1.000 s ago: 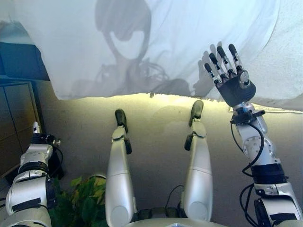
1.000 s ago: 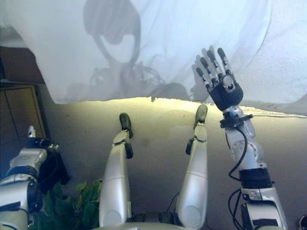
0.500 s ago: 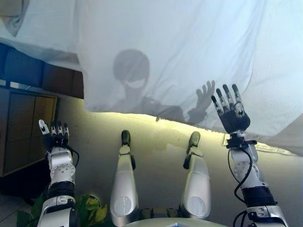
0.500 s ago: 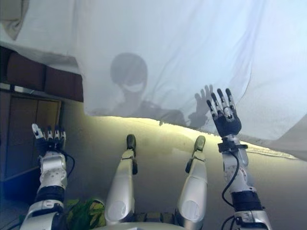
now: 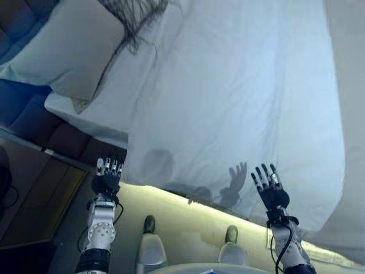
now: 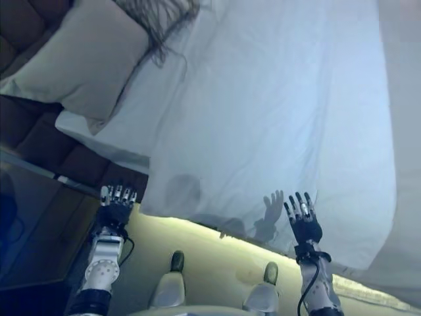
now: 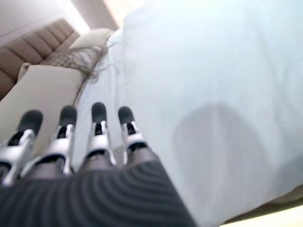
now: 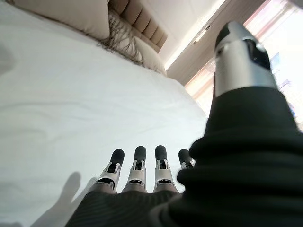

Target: Make the bed neatly

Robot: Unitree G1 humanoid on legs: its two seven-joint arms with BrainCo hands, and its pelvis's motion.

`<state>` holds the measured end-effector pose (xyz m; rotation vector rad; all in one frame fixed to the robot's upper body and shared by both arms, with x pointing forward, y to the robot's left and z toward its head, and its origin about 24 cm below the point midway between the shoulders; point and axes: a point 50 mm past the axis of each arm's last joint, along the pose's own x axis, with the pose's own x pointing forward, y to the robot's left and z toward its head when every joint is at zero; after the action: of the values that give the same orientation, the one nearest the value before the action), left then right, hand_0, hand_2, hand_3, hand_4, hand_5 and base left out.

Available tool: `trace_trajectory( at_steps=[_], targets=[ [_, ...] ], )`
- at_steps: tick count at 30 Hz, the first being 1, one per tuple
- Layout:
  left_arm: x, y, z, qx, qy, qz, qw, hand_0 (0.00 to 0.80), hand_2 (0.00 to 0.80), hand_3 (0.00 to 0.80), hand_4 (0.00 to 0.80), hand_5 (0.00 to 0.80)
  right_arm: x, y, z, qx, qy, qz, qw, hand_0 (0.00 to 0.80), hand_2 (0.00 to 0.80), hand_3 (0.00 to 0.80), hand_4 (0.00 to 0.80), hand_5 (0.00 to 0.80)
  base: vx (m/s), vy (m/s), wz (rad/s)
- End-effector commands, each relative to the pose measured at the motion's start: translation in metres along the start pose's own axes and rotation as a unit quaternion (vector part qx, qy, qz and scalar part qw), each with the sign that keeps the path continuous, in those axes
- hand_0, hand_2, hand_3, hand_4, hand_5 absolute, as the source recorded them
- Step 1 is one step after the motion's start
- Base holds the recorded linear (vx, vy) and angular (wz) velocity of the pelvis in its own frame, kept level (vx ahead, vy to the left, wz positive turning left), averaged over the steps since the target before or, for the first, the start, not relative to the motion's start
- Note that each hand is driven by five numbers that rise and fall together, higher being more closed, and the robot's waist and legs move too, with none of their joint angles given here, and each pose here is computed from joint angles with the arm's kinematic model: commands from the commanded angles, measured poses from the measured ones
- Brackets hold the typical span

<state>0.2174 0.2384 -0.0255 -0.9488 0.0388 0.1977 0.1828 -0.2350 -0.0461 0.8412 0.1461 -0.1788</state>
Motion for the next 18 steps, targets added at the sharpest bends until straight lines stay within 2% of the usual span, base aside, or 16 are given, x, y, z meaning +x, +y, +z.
trace_trajectory(
  at_steps=[1,7,10,13,18],
  targets=[
    [-0.002,0.0,0.0,0.033,0.043,-0.047,0.997,0.0,0.0,0.0,0.0,0.0,-0.008,-0.002,0.002,-0.005,-0.005,-0.005,1.0,0.0,0.0,0.0,0.0,0.0,0.054,-0.083,-0.07],
    [-0.009,-0.01,-0.017,0.12,0.098,-0.095,0.983,0.0,0.0,0.0,0.0,0.0,-0.014,-0.002,-0.001,-0.057,0.009,-0.01,0.998,0.0,0.0,0.0,0.0,0.0,0.006,-0.076,-0.04],
    [-0.015,-0.014,-0.028,0.091,0.126,-0.101,0.983,0.0,0.0,0.0,0.0,0.0,-0.017,0.001,-0.006,-0.051,0.017,-0.003,0.999,0.0,0.0,0.0,0.0,0.0,-0.015,-0.041,0.04],
    [-0.017,-0.016,-0.036,0.129,0.146,-0.104,0.975,0.0,0.0,0.0,0.0,0.0,-0.017,0.003,-0.011,-0.056,0.026,-0.006,0.998,0.0,0.0,0.0,0.0,0.0,-0.03,-0.038,-0.05],
    [-0.013,-0.016,-0.038,0.131,0.161,-0.099,0.973,0.0,0.0,0.0,0.0,0.0,-0.015,0.003,-0.013,-0.091,0.028,-0.025,0.995,0.0,0.0,0.0,0.0,0.0,-0.014,-0.025,-0.1]
  ],
)
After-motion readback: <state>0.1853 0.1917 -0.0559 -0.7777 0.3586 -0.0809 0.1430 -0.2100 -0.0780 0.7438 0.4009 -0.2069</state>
